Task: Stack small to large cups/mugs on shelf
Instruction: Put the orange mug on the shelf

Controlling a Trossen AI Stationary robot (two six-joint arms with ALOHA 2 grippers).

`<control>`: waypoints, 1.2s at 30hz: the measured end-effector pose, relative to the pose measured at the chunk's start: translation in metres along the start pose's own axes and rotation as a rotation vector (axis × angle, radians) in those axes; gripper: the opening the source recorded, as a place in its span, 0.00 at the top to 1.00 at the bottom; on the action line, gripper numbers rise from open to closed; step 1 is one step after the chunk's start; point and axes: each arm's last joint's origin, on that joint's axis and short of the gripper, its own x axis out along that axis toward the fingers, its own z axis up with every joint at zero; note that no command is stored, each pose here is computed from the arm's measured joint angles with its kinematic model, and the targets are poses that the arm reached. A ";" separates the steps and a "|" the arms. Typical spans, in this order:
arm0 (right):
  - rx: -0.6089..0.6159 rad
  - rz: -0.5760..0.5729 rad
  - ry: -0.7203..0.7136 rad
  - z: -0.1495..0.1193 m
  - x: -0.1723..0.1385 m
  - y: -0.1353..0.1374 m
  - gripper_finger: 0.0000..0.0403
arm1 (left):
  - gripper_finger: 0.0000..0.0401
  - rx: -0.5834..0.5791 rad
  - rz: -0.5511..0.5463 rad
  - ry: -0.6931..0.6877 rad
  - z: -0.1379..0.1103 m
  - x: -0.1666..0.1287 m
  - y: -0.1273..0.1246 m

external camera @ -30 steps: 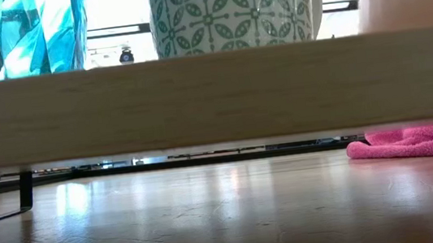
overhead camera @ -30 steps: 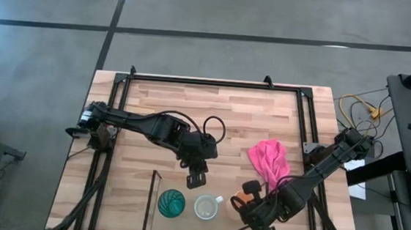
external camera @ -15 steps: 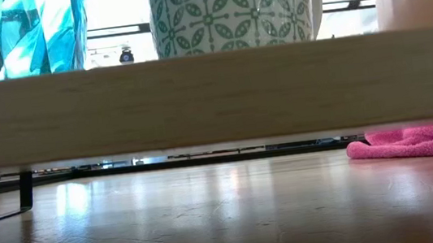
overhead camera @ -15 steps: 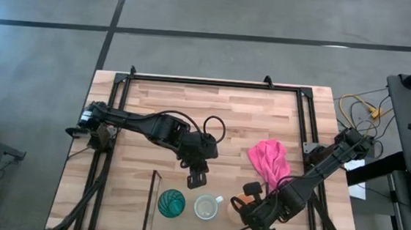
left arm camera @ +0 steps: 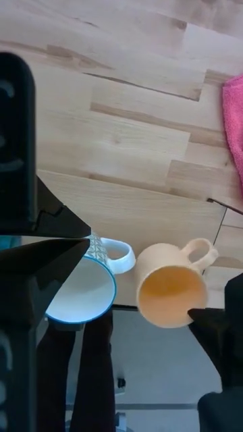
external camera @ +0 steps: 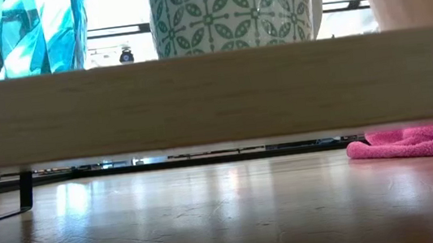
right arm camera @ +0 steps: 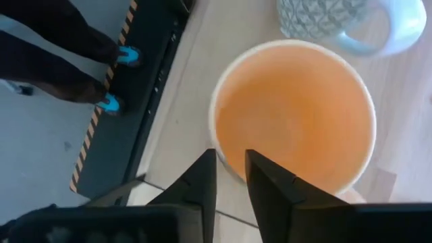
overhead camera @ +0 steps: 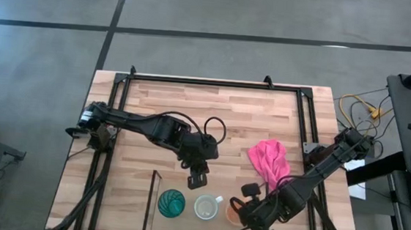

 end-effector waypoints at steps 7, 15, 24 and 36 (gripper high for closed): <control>0.008 0.005 -0.012 0.001 0.000 0.000 0.83 | 1.00 0.000 0.001 0.002 -0.001 0.002 0.001; 0.088 0.000 -0.027 0.002 0.001 0.001 0.84 | 1.00 -0.001 0.001 0.003 -0.001 0.003 0.001; 0.101 -0.011 0.000 0.008 0.033 0.002 0.89 | 1.00 0.000 -0.004 0.004 -0.001 0.002 0.000; 0.154 -0.055 -0.020 0.010 0.033 -0.002 0.98 | 1.00 0.030 -0.006 0.006 -0.001 0.002 0.000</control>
